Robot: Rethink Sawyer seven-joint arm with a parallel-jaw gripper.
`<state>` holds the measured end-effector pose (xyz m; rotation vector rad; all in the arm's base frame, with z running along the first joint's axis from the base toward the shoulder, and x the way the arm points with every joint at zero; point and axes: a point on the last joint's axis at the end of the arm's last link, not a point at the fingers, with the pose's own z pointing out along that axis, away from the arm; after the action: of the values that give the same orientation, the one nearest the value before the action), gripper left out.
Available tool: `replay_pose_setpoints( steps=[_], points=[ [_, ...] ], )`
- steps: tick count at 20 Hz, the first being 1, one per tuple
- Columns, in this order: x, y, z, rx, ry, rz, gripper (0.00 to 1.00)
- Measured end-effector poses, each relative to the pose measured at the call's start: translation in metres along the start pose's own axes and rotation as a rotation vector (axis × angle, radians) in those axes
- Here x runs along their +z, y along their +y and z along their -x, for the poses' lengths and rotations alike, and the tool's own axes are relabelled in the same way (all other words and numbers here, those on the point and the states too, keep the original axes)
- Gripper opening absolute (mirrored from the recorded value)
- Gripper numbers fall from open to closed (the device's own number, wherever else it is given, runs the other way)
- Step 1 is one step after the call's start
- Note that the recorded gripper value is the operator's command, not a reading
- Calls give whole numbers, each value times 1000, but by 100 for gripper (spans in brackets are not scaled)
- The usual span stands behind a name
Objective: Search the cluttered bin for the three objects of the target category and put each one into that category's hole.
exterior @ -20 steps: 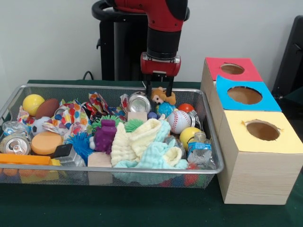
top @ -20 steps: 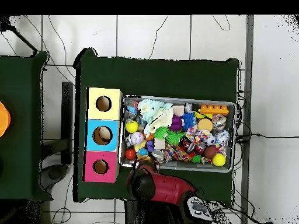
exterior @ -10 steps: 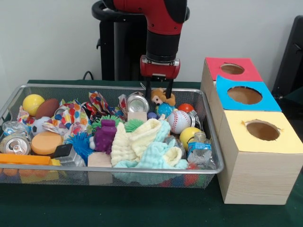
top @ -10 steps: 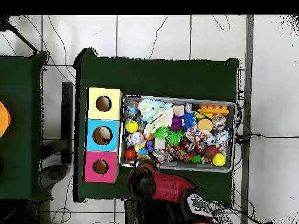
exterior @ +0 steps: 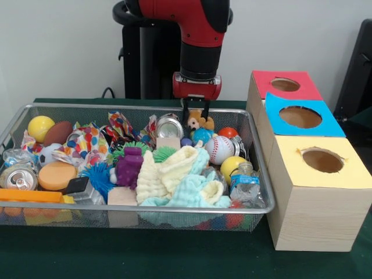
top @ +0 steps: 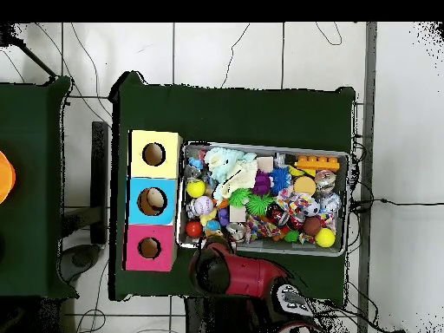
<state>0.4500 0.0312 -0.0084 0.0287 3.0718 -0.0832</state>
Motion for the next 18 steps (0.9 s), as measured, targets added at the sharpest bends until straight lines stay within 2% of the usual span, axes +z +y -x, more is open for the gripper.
replay_pose_setpoints(
  steps=[18],
  points=[
    [0, -1, 0, -25, -5, -3, 0]
  ],
)
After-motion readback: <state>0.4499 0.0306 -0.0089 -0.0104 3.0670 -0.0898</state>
